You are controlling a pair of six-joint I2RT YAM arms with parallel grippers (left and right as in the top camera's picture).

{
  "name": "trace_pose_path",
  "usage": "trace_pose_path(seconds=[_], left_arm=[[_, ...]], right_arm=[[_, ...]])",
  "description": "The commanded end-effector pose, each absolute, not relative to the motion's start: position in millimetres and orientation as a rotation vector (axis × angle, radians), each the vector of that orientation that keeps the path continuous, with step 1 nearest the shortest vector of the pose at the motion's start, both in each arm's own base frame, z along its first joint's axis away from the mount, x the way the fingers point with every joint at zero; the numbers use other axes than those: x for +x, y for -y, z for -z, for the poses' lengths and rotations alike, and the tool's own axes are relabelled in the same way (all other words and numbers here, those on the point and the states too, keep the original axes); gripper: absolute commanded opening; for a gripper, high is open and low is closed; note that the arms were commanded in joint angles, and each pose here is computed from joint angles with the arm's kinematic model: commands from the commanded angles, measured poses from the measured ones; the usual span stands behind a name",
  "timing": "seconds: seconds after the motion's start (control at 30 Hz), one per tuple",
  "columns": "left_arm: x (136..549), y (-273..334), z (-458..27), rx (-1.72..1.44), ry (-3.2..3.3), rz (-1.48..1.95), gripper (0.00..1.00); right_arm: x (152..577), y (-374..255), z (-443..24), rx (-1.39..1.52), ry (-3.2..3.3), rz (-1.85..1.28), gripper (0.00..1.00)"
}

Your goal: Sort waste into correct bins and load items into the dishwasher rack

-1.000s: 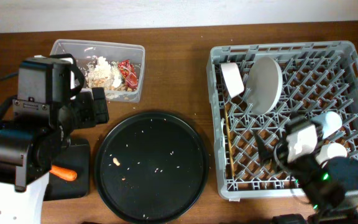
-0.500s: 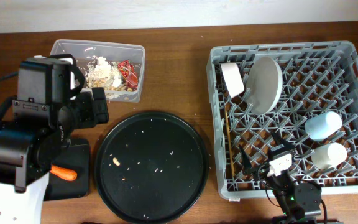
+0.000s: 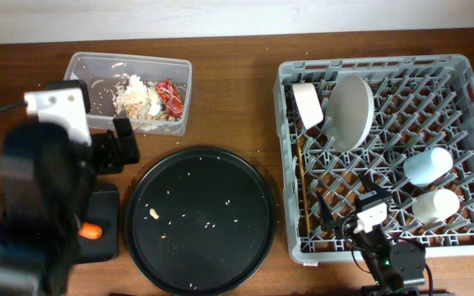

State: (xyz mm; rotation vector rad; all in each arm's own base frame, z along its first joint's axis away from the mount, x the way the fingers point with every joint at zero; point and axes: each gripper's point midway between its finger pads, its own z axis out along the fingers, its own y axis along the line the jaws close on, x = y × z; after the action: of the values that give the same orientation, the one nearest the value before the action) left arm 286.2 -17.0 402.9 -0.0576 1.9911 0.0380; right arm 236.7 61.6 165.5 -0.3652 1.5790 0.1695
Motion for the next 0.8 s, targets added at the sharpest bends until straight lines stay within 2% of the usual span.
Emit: trace_pose_path(seconds=[0.0, 0.2, 0.5, 0.77], left_arm=[[255, 32, -362, 0.144, -1.834, 0.027, 0.99], [221, 17, -280, 0.098, -1.701, 0.023, 0.99], [245, 23, -187, 0.101, -1.518, 0.044, 0.99], [245, 23, -155, 0.109, -1.654, 0.041, 0.99]], right_arm=[[237, -61, -163, -0.362, -1.580, -0.175, 0.98], [237, -61, -163, -0.362, -1.580, -0.175, 0.98], [237, -61, -163, -0.362, -1.580, -0.175, 0.98], [237, -61, -163, -0.362, -1.580, -0.175, 0.98]])
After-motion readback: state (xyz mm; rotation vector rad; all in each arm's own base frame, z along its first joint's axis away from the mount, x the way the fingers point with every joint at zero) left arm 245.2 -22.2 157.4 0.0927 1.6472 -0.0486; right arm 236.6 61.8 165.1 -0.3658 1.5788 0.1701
